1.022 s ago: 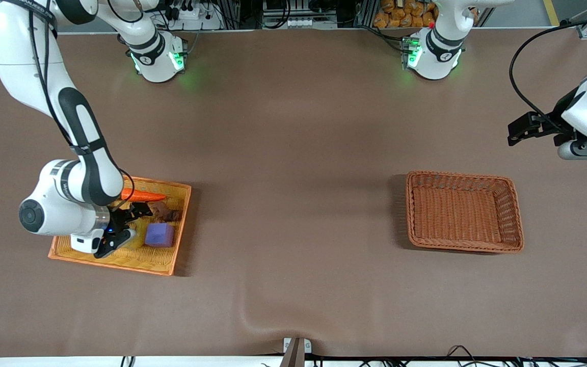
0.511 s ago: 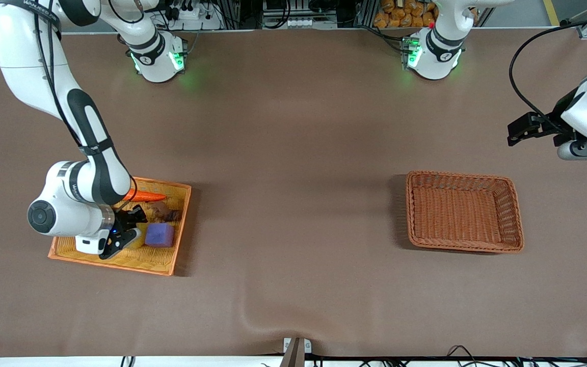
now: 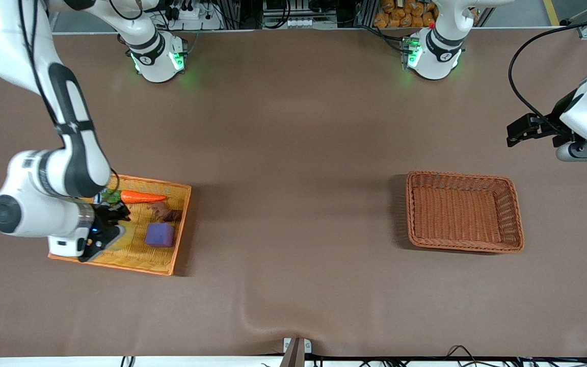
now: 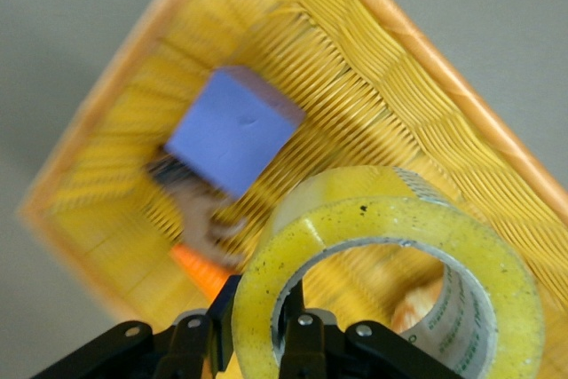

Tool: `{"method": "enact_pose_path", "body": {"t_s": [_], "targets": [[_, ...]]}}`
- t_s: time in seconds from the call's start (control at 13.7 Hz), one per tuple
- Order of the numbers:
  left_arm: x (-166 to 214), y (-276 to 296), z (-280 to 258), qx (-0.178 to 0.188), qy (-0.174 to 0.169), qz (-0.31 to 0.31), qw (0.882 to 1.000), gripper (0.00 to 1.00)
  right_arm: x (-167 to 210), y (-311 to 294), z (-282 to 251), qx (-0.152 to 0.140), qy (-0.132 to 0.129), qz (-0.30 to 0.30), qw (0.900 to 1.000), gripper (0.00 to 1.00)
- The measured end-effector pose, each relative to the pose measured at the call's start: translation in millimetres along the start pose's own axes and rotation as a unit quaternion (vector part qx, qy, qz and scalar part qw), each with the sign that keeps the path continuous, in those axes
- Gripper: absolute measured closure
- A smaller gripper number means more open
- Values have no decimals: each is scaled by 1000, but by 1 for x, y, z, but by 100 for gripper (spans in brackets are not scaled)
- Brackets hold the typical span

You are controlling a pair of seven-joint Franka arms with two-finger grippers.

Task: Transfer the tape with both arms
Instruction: 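Lift the tape roll and carry it toward the table middle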

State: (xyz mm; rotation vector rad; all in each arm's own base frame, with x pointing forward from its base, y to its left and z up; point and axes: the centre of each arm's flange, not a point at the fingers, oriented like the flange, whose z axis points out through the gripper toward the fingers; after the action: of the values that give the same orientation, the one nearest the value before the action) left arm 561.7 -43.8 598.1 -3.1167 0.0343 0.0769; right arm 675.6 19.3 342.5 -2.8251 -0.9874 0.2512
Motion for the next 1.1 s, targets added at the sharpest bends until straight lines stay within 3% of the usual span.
{"method": "enact_pose_path", "body": {"t_s": [0.22,0.51,0.73,0.95,1.1], "targets": [[0,0,0,0,0,0,1000,0,13,-48,-53,4,-6,32,999,76],[0,0,0,0,0,0,1000,0,102,-210,-53,-24,4,91,996,76],[0,-1,0,0,0,0,1000,0,155,-347,-23,-39,48,106,992,76],[0,-2,0,0,0,-2,1000,0,188,-419,36,6,84,101,991,76],[1,-2,1,0,-1,-2,1000,0,203,-452,79,18,104,101,989,76]]}}
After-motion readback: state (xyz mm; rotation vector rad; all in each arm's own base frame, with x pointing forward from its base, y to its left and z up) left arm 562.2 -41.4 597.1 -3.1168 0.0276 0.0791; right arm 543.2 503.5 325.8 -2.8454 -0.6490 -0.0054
